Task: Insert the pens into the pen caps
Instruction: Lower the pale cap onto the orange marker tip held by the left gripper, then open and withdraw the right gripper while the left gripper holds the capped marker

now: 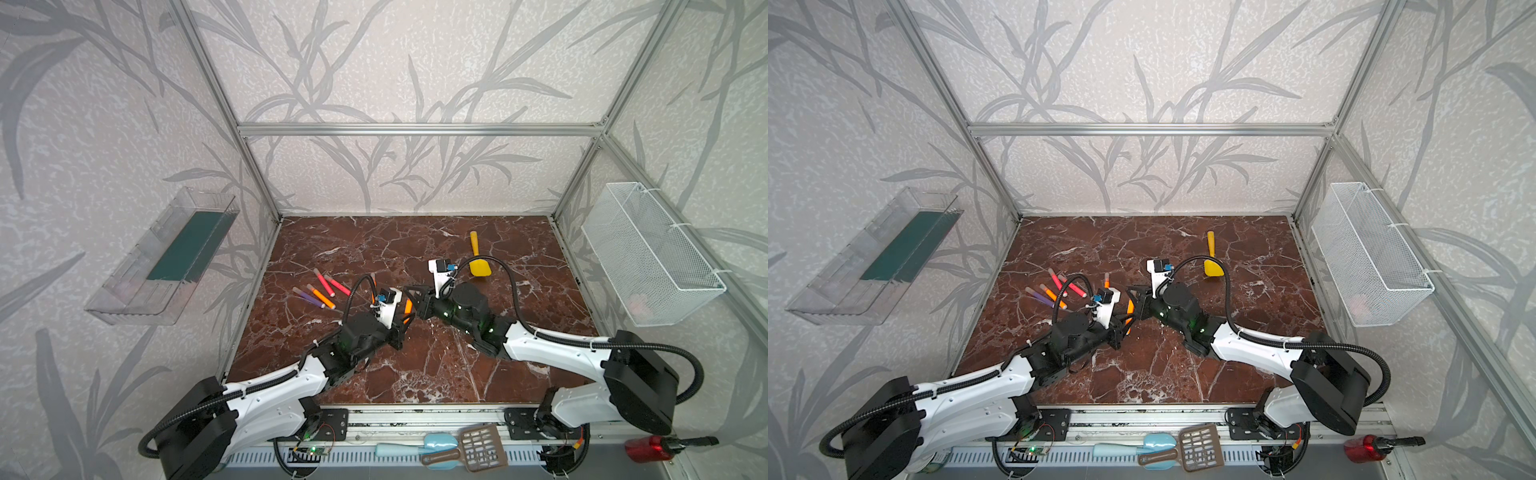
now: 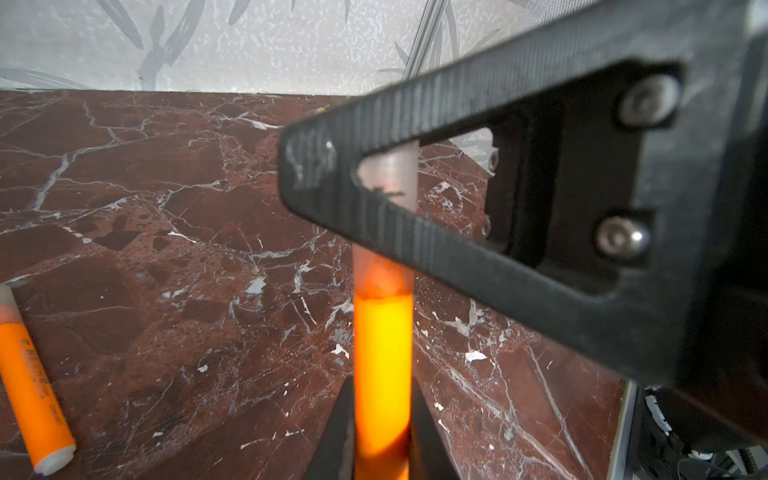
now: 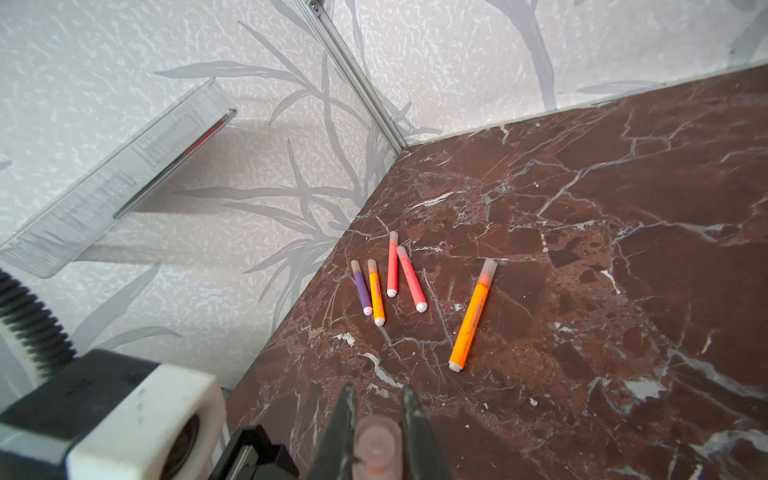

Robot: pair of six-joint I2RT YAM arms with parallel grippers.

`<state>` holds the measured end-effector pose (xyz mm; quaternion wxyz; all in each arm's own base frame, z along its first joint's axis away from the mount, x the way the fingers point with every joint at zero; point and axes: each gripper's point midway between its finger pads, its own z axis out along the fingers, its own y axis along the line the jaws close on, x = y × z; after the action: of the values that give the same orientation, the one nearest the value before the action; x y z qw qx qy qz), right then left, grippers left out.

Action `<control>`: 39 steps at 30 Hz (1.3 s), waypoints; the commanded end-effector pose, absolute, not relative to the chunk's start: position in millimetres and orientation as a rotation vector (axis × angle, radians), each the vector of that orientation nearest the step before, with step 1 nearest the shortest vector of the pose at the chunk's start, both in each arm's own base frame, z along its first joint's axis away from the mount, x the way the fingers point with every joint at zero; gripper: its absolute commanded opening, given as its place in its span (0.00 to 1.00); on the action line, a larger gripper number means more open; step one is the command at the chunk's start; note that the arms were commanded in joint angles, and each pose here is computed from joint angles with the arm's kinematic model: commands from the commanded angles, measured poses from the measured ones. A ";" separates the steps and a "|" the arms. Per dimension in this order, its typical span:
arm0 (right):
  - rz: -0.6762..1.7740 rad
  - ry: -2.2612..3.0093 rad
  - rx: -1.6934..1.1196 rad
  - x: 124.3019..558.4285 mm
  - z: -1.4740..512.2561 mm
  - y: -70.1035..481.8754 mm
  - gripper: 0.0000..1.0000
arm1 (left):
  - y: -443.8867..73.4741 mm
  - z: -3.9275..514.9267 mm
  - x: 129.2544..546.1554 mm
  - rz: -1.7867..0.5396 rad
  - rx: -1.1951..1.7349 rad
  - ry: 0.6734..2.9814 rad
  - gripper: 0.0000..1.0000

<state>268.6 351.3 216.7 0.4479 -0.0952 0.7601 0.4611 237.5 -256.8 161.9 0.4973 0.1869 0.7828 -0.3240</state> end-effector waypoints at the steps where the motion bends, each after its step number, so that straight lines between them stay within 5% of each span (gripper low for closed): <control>1: 1.227 1.986 -0.327 233.7 176.3 355.1 0.00 | -240.3 219.0 272.2 -0.705 0.273 1.759 0.00; 7: 1.293 1.909 -0.464 210.2 171.7 355.2 0.00 | -238.1 255.9 271.9 -0.847 0.285 1.659 0.00; 12: 1.065 2.205 -0.266 211.8 126.9 338.1 0.00 | -217.7 263.9 287.1 -0.686 0.210 1.662 0.00; 19: 1.109 2.271 -0.275 158.9 127.1 373.3 0.00 | -202.4 264.0 309.5 -0.500 0.148 1.643 0.00; 27: 0.964 2.108 -0.226 189.1 156.0 344.6 0.00 | -215.6 252.8 306.8 -0.550 0.208 1.680 0.00; 33: 0.726 2.036 -0.069 236.1 193.1 277.5 0.52 | -241.0 202.7 298.9 -0.602 0.316 1.815 0.00; 39: 0.511 2.002 0.160 260.0 214.4 194.5 0.80 | -239.8 145.7 300.4 -0.556 0.266 1.986 0.00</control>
<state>255.6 235.6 223.0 0.5069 0.0404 0.8110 0.2893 293.7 -247.1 157.9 0.5122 0.1524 0.8089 -0.2451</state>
